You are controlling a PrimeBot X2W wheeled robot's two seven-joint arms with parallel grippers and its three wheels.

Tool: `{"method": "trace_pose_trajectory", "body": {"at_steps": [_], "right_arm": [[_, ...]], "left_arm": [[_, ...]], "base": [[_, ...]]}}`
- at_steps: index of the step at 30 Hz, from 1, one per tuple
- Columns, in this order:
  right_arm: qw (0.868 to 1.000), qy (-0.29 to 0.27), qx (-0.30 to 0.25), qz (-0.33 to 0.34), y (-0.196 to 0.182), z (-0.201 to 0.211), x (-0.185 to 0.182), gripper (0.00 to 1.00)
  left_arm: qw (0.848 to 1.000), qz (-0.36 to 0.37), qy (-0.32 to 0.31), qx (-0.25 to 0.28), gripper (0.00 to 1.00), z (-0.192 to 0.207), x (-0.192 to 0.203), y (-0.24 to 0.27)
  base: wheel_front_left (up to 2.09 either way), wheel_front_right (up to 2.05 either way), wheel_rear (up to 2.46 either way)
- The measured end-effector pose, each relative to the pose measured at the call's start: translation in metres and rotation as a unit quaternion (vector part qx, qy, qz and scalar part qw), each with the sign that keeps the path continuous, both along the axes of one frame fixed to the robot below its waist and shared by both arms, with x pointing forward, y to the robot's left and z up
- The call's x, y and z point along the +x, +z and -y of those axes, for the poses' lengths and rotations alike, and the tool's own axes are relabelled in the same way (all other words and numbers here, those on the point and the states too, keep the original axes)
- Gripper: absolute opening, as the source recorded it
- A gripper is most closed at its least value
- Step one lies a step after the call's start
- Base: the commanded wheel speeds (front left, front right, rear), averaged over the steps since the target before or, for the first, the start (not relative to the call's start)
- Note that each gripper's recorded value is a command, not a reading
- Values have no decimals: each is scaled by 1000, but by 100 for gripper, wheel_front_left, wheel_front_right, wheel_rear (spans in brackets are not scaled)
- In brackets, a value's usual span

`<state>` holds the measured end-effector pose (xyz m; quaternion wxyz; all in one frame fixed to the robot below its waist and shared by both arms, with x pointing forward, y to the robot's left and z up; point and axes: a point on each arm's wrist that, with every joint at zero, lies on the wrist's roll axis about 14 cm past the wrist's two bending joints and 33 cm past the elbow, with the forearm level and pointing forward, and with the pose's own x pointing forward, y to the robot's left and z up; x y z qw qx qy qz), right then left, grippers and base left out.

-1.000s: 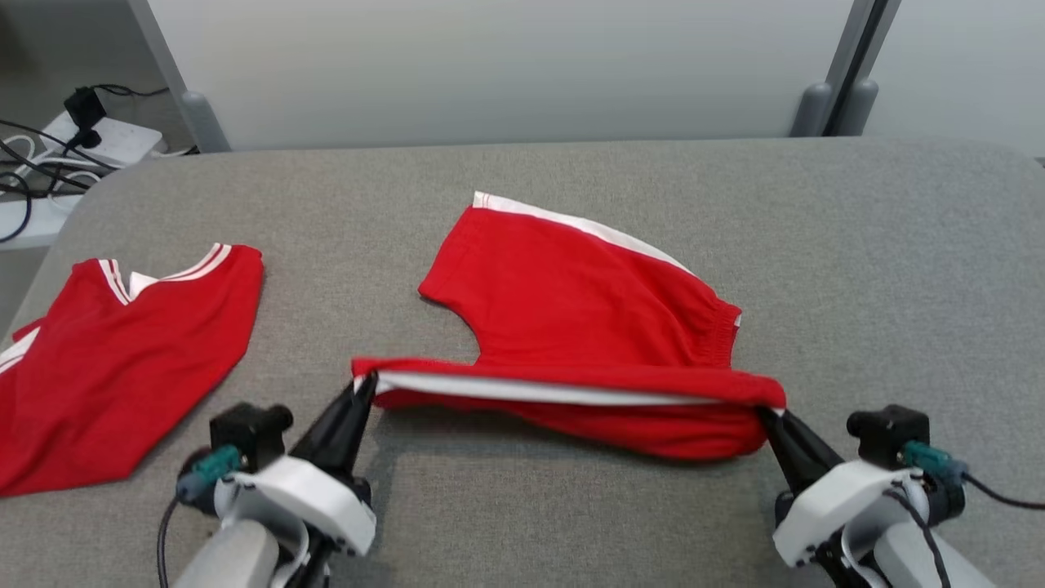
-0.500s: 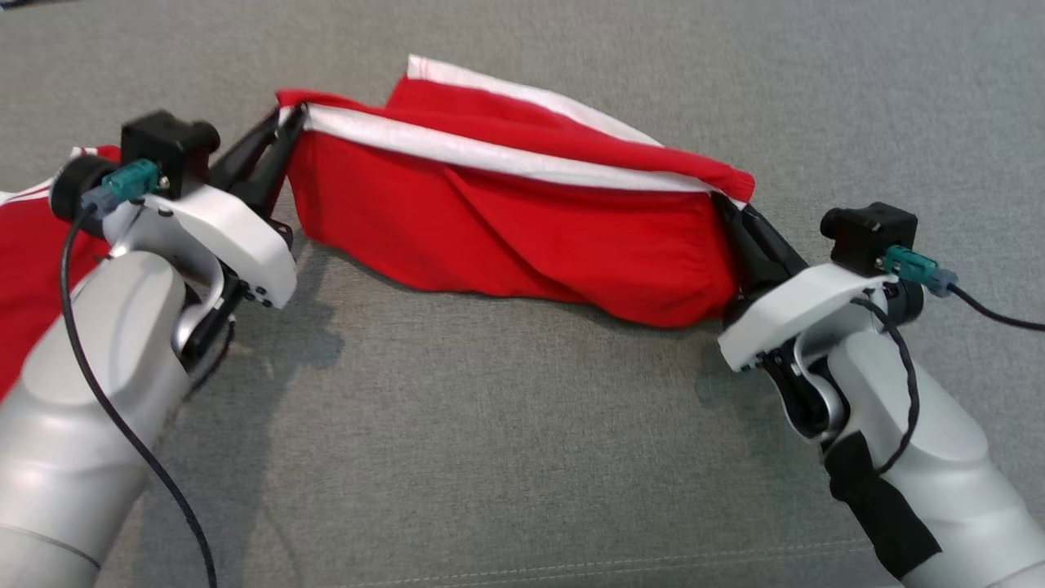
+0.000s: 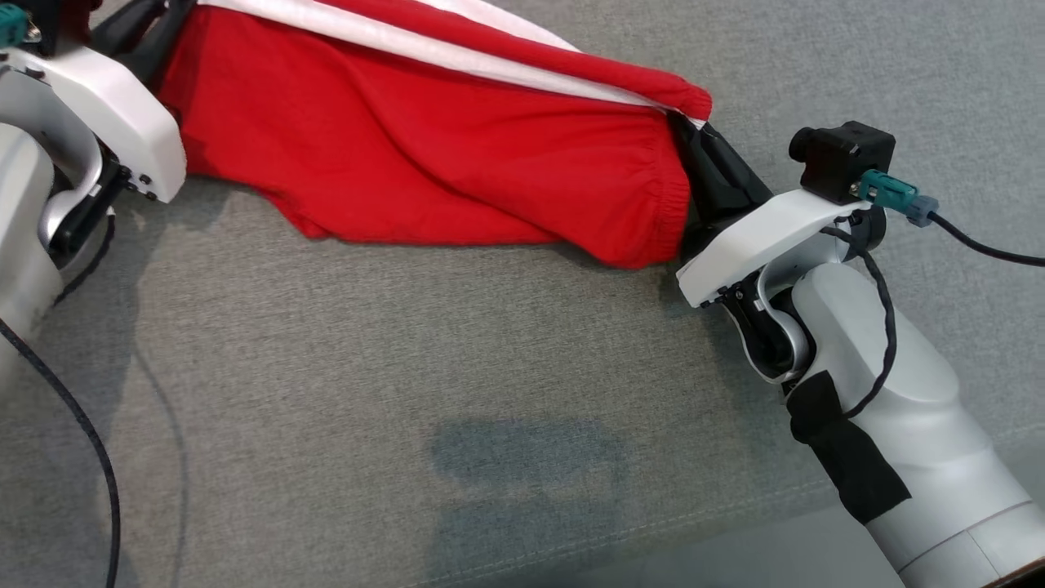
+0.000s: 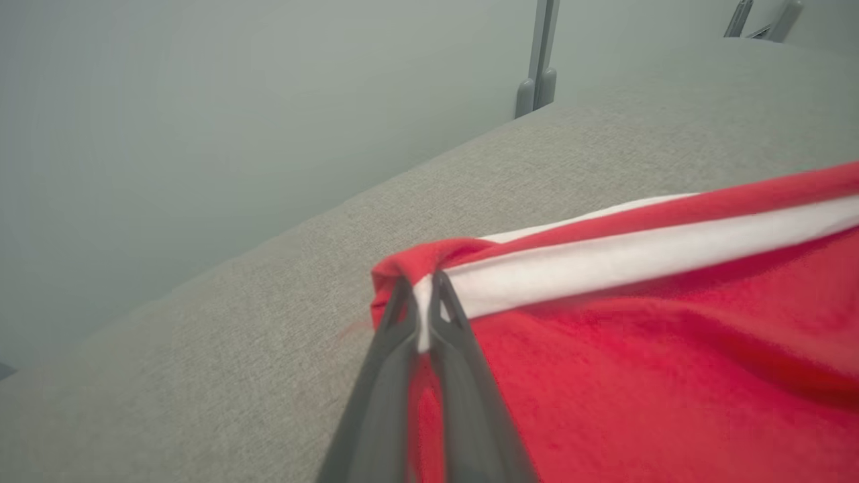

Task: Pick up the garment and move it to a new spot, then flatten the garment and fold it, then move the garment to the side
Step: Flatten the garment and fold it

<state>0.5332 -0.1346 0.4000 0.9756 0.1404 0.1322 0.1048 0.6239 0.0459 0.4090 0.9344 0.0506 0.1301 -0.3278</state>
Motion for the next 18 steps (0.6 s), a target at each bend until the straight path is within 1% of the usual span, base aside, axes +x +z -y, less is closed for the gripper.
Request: {"method": "trace_pose_trajectory", "body": {"at_steps": [2, 8, 18], "right_arm": [[1000, -3, 0, -6, -5, 4, -2, 0], [1000, -14, 28, -4, -4, 7, -4, 0], [999, -21, 37, 5, 5, 13, -7, 0]], "left_arm": [[1000, -2, -7, 1, 0, 5, 6, -7], [1000, -17, -25, 4, 0, 20, 13, -28], [1000, -8, -26, 2, 0, 30, 28, -29]], "base": [[0, 0, 0], [0, 0, 0], [0, 0, 0]]}}
